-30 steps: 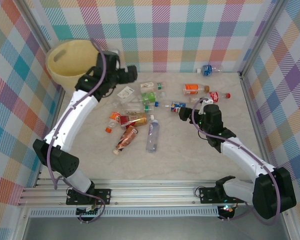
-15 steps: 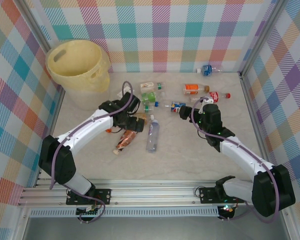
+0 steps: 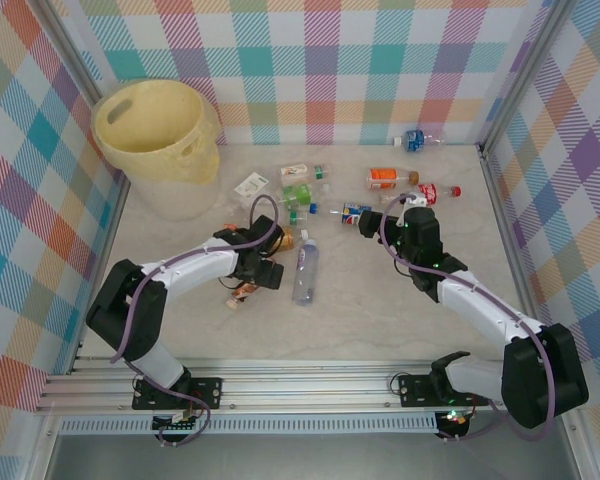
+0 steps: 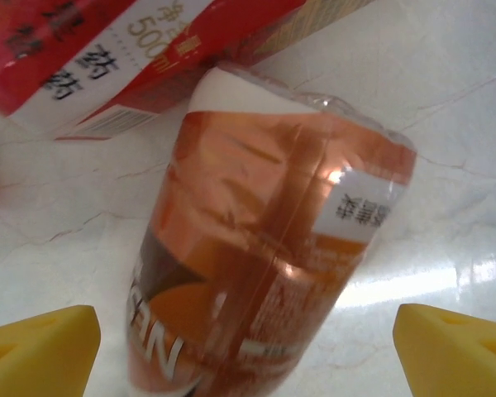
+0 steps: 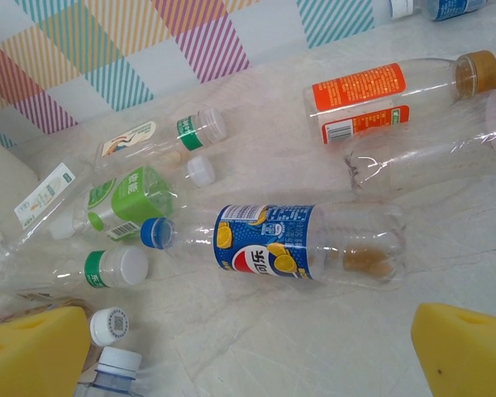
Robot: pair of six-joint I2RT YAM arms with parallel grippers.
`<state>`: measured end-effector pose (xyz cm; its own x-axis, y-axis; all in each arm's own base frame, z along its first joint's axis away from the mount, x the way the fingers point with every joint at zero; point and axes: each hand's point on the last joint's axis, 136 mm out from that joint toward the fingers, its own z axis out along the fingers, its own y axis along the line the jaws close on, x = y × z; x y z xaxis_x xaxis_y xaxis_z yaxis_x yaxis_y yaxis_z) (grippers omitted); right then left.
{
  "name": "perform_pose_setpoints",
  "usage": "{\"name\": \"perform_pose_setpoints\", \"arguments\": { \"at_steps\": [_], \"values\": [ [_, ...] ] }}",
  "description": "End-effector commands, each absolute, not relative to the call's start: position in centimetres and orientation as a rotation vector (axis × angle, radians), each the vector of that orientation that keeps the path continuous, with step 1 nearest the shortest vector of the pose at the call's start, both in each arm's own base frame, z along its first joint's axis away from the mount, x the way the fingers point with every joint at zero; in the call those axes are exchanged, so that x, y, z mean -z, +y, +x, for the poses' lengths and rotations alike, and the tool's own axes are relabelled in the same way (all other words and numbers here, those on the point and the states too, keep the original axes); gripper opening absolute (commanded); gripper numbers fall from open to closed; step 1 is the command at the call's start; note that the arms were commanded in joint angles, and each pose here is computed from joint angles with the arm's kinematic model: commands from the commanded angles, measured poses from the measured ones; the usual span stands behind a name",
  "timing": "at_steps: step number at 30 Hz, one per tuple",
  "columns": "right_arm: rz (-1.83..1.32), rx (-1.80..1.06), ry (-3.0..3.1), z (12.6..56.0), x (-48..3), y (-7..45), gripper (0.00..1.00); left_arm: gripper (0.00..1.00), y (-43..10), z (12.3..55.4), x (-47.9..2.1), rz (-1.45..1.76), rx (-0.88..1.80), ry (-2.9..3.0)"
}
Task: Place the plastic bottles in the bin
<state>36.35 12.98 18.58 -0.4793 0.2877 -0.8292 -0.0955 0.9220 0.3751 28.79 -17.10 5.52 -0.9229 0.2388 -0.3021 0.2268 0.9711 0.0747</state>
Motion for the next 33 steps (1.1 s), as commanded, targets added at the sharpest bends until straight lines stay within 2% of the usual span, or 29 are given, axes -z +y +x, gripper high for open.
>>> {"name": "perform_pose_setpoints", "arguments": {
  "at_steps": [1,5,9,16,24,33],
  "values": [
    [0.142,-0.462,1.974,36.9,-20.0,13.1,1.00,0.90,-17.8,29.5,-4.6,0.369,-0.054,2.770],
    [0.132,-0.457,1.967,36.8,-20.2,13.0,1.00,0.89,-18.5,29.3,-3.4,0.382,-0.008,2.793],
    [0.129,-0.457,1.964,36.7,-20.3,13.0,1.00,0.83,-18.6,29.3,-2.2,0.366,-0.011,2.811],
    [0.115,-0.464,1.950,36.4,-20.9,13.0,1.00,0.57,-18.9,29.4,-2.5,0.364,0.019,2.798],
    [0.035,-0.523,1.910,36.0,-21.9,14.2,1.00,0.53,-20.1,29.6,-5.6,0.358,0.154,2.717],
    [-0.276,-0.695,1.769,34.5,-24.6,18.4,1.00,0.52,-22.3,31.2,-12.4,0.301,0.336,2.575]
  ]
}}
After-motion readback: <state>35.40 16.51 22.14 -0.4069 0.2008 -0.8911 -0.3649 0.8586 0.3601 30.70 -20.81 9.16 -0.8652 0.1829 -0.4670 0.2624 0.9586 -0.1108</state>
